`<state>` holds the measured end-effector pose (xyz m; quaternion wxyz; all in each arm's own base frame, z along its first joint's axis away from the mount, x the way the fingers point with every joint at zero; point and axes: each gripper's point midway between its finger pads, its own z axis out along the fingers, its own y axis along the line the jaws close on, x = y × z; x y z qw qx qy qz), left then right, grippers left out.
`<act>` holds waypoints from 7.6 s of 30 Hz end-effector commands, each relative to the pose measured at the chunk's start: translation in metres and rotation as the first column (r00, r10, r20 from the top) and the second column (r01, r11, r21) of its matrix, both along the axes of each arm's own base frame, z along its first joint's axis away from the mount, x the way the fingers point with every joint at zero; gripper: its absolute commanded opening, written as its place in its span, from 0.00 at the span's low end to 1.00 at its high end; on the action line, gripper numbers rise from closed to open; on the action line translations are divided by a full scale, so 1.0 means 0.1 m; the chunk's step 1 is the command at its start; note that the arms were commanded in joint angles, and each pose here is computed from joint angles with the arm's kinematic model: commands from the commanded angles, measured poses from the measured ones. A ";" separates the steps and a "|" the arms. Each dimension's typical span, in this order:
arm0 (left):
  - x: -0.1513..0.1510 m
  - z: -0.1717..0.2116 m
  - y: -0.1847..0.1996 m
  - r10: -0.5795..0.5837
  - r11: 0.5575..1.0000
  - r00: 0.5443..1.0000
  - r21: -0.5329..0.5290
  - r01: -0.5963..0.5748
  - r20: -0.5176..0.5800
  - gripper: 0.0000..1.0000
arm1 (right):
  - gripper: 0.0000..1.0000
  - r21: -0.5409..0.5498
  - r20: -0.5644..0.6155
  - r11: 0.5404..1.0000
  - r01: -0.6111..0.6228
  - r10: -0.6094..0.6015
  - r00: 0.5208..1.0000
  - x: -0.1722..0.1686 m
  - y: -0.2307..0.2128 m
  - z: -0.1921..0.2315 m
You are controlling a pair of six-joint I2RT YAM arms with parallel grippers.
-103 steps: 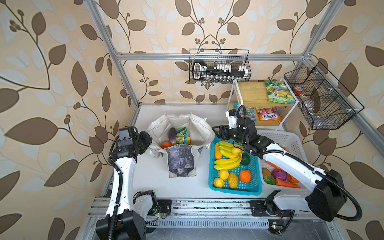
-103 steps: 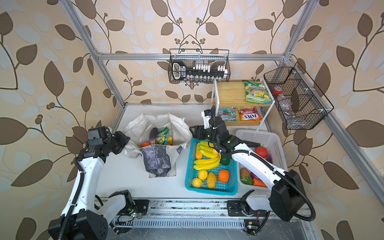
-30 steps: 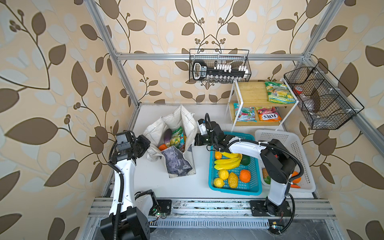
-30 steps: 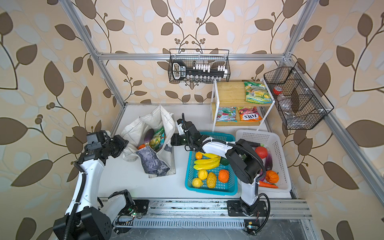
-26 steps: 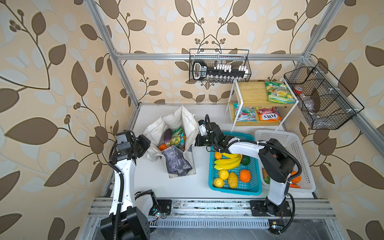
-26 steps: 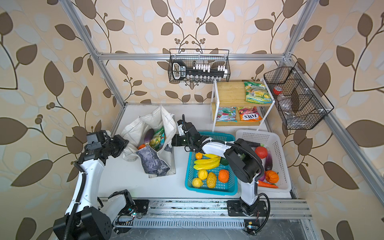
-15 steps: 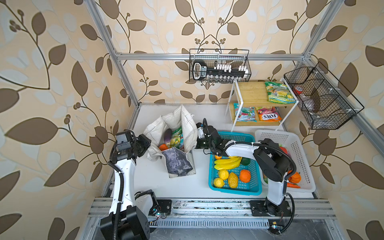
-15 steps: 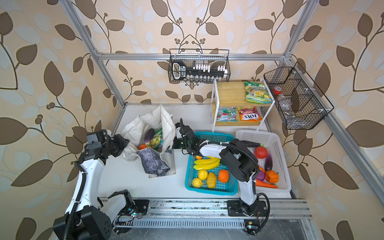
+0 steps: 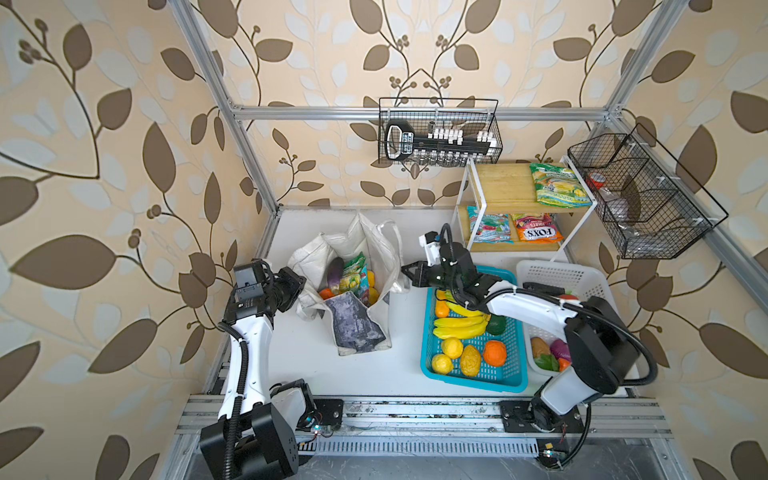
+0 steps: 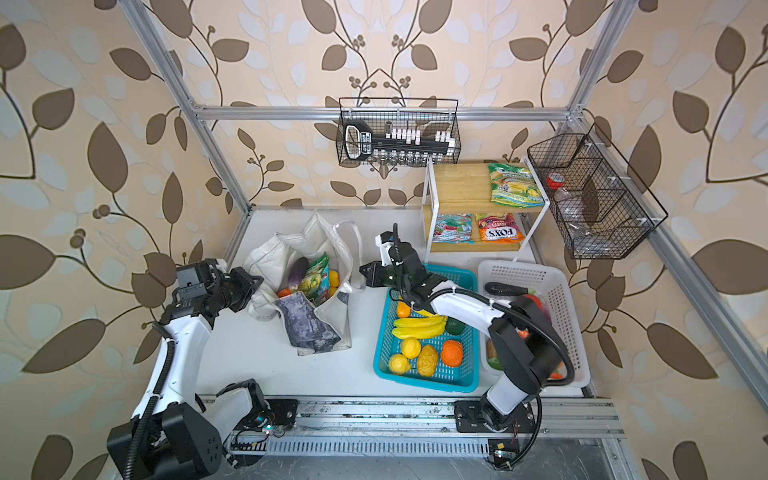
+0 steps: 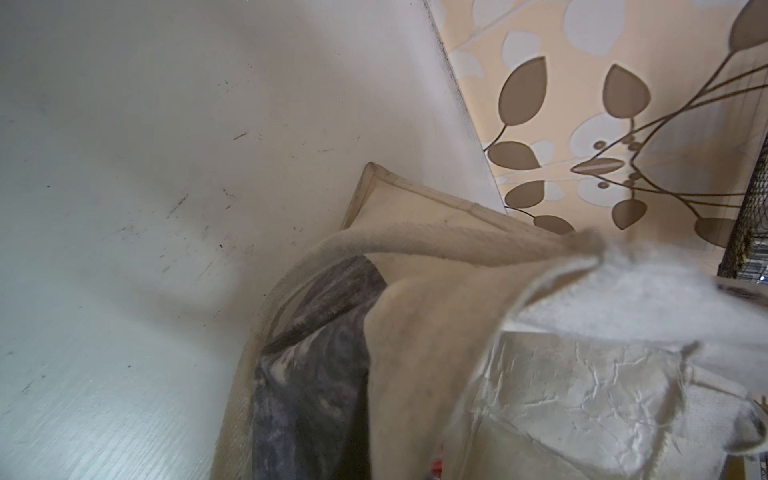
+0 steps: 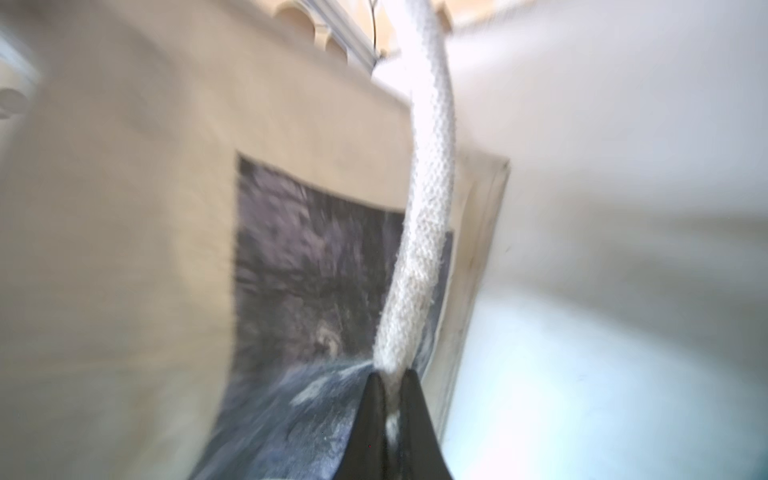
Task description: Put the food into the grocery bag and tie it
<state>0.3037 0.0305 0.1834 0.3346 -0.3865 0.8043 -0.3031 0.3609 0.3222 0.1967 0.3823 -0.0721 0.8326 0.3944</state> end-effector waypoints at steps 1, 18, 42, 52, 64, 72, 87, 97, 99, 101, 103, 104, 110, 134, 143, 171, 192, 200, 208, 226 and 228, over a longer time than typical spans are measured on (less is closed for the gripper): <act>0.01 0.07 -0.09 -0.025 0.999 0.999 -0.036 0.026 0.035 0.00 | 0.00 -0.125 0.065 0.992 -0.021 0.029 0.997 0.01 -0.06 0.05; 0.26 0.29 -0.71 -0.211 0.977 0.975 0.003 0.211 0.068 0.00 | 0.00 -0.300 0.149 0.951 0.077 -0.033 0.988 -0.04 -0.52 0.65; 0.24 1.47 -0.05 -0.018 0.988 0.982 0.152 -0.012 0.190 0.99 | 0.00 -0.388 0.173 0.901 0.192 -0.134 0.976 0.07 -1.22 0.80; -0.32 0.98 0.00 0.156 0.987 0.984 -0.041 -0.153 0.088 0.93 | 0.00 -0.366 0.157 0.915 0.168 -0.117 0.981 0.01 -1.20 0.70; -0.98 0.27 -0.06 0.359 0.904 0.900 -0.146 -0.401 -0.246 0.86 | 0.00 -0.316 0.178 0.934 0.164 -0.111 0.978 -0.07 -1.19 0.82; -0.91 -0.24 -0.44 0.306 0.729 0.873 -0.496 -0.471 -0.379 0.84 | 0.00 -0.321 0.180 0.936 0.148 -0.093 0.979 -0.11 -1.18 0.78; -0.32 -0.67 -0.40 0.302 0.560 0.899 -0.704 -0.437 -0.318 0.65 | 0.00 -0.322 0.161 0.938 0.128 -0.079 0.984 -0.09 -1.10 0.65; -0.39 -0.40 -0.04 0.390 0.775 0.885 -0.428 -0.465 -0.255 0.00 | 0.00 -0.317 0.165 0.940 0.124 -0.074 0.984 -0.08 -1.10 0.71; -0.46 -0.13 0.09 0.416 0.837 0.886 -0.293 -0.462 -0.207 0.00 | 0.00 -0.312 0.172 0.942 0.123 -0.071 0.982 -0.08 -1.11 0.75; -0.45 0.17 0.20 0.409 0.887 0.904 -0.179 -0.426 -0.125 0.00 | 0.00 -0.306 0.177 0.944 0.121 -0.068 0.982 -0.08 -1.09 0.79; -0.39 0.42 0.22 0.366 0.921 0.929 -0.122 -0.370 -0.053 0.00 | 0.00 -0.288 0.183 0.951 0.117 -0.065 0.981 -0.07 -1.07 0.84; -0.37 0.55 0.21 0.338 0.935 0.941 -0.101 -0.339 -0.022 0.00 | 0.00 -0.275 0.187 0.955 0.114 -0.063 0.980 -0.07 -1.05 0.87; -0.19 1.28 0.05 0.165 0.986 0.957 -0.048 -0.158 0.237 0.00 | 0.00 -0.217 0.212 0.972 0.094 -0.047 0.976 -0.07 -0.95 1.03; -0.07 2.32 -1.62 -0.484 0.874 0.721 0.227 0.430 0.496 0.00 | 0.00 -0.140 0.350 0.953 -0.270 0.302 0.887 -0.60 0.49 1.64; -0.20 2.34 -1.81 -0.556 0.823 0.656 0.227 0.520 0.510 0.00 | 0.00 -0.102 0.345 0.929 -0.355 0.368 0.863 -0.54 0.94 1.32; 0.01 1.36 -1.48 -0.418 0.897 0.853 0.292 0.332 0.312 0.78 | 0.00 0.002 0.469 0.917 -0.398 0.350 0.811 -0.40 1.17 0.89; 0.25 1.27 -1.78 -0.540 0.837 0.801 0.263 0.480 0.256 0.01 | 0.00 -0.143 0.327 0.953 -0.267 0.300 0.896 -0.13 0.83 0.51; 0.15 1.80 -2.23 -0.658 0.753 0.700 0.221 0.620 0.276 0.00 | 0.00 -0.056 0.422 0.936 -0.348 0.338 0.841 -0.18 0.78 0.61; 0.20 1.78 -2.73 -0.729 0.683 0.660 0.272 0.678 0.184 0.03 | 0.00 0.034 0.591 0.940 -0.341 0.256 0.765 -0.21 0.65 0.92; 0.18 1.53 -2.27 -0.627 0.735 0.773 0.403 0.545 0.098 0.65 | 0.00 0.168 0.628 0.901 -0.399 0.214 0.748 -0.03 0.75 1.01; 0.20 1.51 -2.24 -0.619 0.740 0.779 0.406 0.537 0.098 0.70 | 0.00 0.180 0.632 0.890 -0.418 0.222 0.743 -0.03 0.80 1.03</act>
